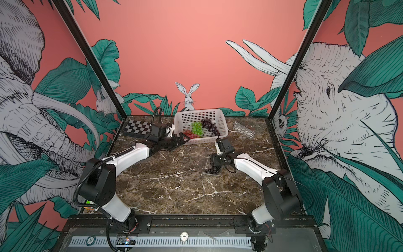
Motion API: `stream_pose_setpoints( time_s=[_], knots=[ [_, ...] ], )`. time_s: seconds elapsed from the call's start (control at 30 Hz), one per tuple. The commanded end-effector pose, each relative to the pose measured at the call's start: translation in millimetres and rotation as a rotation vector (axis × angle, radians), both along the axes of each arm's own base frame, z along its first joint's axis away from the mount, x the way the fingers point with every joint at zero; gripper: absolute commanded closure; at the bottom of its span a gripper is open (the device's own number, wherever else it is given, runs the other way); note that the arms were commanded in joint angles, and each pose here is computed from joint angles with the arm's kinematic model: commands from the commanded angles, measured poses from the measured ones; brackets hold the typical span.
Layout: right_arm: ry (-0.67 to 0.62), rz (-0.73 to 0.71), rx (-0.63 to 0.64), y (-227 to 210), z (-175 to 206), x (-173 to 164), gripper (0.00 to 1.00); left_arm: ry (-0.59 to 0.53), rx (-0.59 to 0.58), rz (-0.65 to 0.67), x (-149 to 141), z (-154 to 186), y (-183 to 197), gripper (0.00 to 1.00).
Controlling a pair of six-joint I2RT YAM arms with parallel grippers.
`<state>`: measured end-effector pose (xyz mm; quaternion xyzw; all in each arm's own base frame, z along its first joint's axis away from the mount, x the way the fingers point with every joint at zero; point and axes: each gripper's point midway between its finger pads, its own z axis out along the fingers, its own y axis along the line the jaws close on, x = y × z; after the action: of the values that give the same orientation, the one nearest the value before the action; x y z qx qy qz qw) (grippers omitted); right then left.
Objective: Pack grapes into containers
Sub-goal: Place the grape into the packing box, then move the basket to the center of the board.
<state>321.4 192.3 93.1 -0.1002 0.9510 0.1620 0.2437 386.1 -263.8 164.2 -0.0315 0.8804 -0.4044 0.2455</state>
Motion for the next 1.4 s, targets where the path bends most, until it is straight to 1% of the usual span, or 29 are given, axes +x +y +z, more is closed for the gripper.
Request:
stream_pose_setpoints(
  time_s=[0.0, 0.07, 0.13, 0.27, 0.4, 0.47, 0.53, 0.67, 0.8, 0.9, 1.0, 1.03, 1.17, 1.23, 1.33, 1.37],
  knots=[
    [-0.033, -0.003, -0.003, -2, 13, 8, 0.34, -0.027, -0.010, -0.004, 4, 11, -4, 0.00],
    [-0.043, -0.008, -0.001, -3, 18, 11, 0.31, -0.026, -0.010, -0.004, 4, 11, -4, 0.01],
    [-0.058, -0.018, -0.005, -6, 23, 13, 0.25, -0.027, -0.011, -0.007, 4, 11, -5, 0.01],
    [-0.084, -0.075, -0.035, -26, 34, 15, 0.02, -0.020, -0.011, -0.018, 3, 9, -8, 0.01],
    [-0.075, -0.129, -0.058, -43, 29, 13, 0.02, -0.013, -0.009, -0.049, -1, 4, -22, 0.00],
    [-0.039, -0.134, -0.045, -43, 18, 10, 0.02, 0.002, -0.003, -0.067, -2, -4, -30, 0.00],
    [-0.018, -0.130, -0.005, -36, 12, 9, 0.02, 0.013, -0.002, -0.064, 1, -11, -33, 0.00],
    [0.018, -0.124, 0.083, -20, 0, 12, 0.02, 0.004, 0.013, -0.042, 15, -18, -35, 0.00],
    [0.022, -0.125, 0.123, -10, -2, 22, 0.02, -0.011, 0.023, -0.036, 29, -19, -41, 0.00],
    [0.026, -0.125, 0.161, -1, -5, 31, 0.02, 0.001, 0.023, -0.029, 41, -24, -41, 0.01],
    [0.025, -0.119, 0.198, 8, -1, 38, 0.02, 0.004, 0.025, -0.007, 52, -28, -36, 0.00],
    [0.043, -0.121, 0.197, 10, -9, 41, 0.02, 0.003, 0.029, 0.003, 56, -28, -33, 0.00],
    [0.033, -0.125, 0.190, 10, -7, 45, 0.02, 0.016, 0.025, 0.030, 64, -30, -23, 0.01],
    [0.020, -0.129, 0.172, 7, -4, 47, 0.02, 0.018, 0.021, 0.023, 62, -30, -23, 0.01],
    [0.009, -0.119, 0.109, -1, 3, 45, 0.02, 0.031, -0.003, 0.004, 56, -30, -26, 0.00],
    [-0.017, -0.127, 0.083, -8, 13, 46, 0.02, 0.032, -0.011, -0.002, 53, -30, -27, 0.00]
  ],
)
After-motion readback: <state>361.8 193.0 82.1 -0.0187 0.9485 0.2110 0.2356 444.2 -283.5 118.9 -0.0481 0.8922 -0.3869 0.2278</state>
